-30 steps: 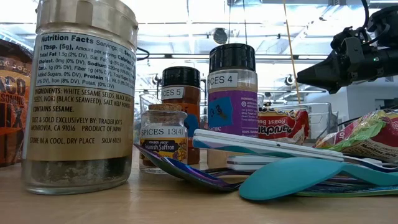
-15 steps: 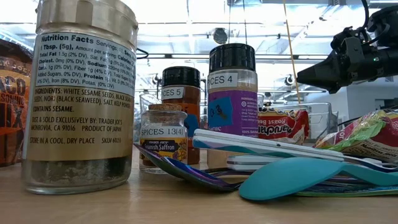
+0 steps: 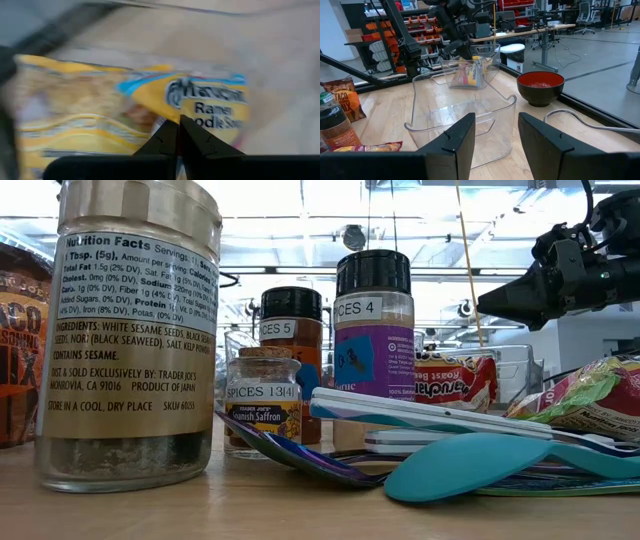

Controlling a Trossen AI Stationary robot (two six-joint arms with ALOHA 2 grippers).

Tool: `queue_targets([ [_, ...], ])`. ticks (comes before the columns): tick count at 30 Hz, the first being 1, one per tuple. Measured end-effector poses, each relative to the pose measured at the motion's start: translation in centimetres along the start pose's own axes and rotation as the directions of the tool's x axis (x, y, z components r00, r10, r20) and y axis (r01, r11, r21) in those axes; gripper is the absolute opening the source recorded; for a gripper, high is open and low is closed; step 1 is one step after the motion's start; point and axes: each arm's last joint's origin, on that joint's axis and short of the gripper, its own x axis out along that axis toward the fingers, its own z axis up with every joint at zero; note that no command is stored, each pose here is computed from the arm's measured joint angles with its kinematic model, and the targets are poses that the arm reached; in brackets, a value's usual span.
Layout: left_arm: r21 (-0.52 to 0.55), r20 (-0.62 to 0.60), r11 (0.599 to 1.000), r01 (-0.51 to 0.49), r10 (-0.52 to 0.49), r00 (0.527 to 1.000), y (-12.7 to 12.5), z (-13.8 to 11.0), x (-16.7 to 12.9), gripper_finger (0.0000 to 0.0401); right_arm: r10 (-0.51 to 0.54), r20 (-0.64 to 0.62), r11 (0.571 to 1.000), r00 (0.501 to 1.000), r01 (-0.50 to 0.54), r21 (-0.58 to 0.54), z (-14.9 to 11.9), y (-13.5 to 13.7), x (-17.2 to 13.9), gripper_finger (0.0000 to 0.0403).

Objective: Pick & Place Food Item
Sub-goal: Put the blue noodle pack into the left transparent bin

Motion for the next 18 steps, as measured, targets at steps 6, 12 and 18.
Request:
queue_targets([
  [6,-0.003,0.012,0.997,-0.071,0.071,0.997,0.21,0.03,-0.01,0.0012,0.0,-0.001,1.0,1.0,0.0,0.0,0.0,0.0,0.0,0.0141],
  [12,-0.006,0.012,0.997,-0.075,0.075,0.997,0.22,0.02,-0.01,0.0034,0.0,0.0,1.0,1.0,0.0,0.0,0.0,0.0,0.0,0.0141],
  [18,0.049,0.012,0.996,-0.078,0.078,0.997,0.23,0.02,-0.01,0.0097,0.0,0.0,1.0,1.0,0.0,0.0,0.0,0.0,0.0,0.0141],
])
